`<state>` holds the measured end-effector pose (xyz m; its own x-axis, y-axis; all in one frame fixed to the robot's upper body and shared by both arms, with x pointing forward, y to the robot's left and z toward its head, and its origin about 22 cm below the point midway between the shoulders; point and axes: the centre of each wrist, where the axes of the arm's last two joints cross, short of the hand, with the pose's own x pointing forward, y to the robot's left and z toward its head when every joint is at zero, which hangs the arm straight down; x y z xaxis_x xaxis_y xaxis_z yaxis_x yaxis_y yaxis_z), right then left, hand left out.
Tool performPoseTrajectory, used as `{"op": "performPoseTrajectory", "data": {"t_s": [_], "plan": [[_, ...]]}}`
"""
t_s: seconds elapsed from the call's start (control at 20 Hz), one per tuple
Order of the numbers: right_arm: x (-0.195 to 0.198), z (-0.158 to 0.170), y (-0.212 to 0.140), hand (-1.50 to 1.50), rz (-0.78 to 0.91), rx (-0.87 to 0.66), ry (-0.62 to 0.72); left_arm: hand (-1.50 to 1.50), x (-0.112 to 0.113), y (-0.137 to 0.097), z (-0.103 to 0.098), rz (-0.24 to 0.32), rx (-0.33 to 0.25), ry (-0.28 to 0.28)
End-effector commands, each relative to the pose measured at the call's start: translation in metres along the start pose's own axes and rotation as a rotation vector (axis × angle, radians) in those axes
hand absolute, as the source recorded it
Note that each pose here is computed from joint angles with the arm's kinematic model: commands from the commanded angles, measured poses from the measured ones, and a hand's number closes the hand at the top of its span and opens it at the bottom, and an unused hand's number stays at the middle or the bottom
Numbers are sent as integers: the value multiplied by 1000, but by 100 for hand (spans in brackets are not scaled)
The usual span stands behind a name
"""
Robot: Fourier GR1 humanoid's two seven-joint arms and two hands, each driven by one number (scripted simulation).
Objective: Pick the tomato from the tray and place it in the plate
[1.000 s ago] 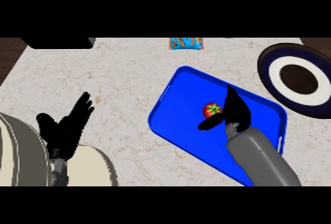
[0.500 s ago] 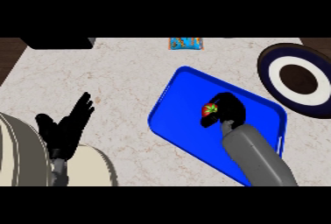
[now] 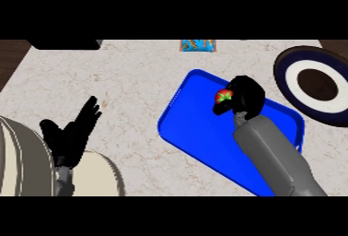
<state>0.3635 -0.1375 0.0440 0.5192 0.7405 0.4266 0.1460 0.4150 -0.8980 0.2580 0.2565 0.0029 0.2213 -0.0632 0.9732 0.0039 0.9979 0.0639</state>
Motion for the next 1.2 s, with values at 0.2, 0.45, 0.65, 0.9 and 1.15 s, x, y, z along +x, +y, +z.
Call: {"op": "performPoseTrajectory", "data": {"t_s": [0.2,0.45,0.65,0.9,1.15], "plan": [[57,-36,-47,150,-109,-538,0,0,-21,-22,5,24,-77,117],[68,-47,-59,150,-210,-694,32,0,-25,-28,1,43,-71,127],[76,-56,-82,150,-335,-782,81,0,-23,-28,1,30,-65,118],[51,-71,-86,150,-449,-881,117,0,-22,-17,5,53,-27,143],[-3,-89,-71,150,-456,-983,156,0,-23,-11,7,47,-21,134]]}}
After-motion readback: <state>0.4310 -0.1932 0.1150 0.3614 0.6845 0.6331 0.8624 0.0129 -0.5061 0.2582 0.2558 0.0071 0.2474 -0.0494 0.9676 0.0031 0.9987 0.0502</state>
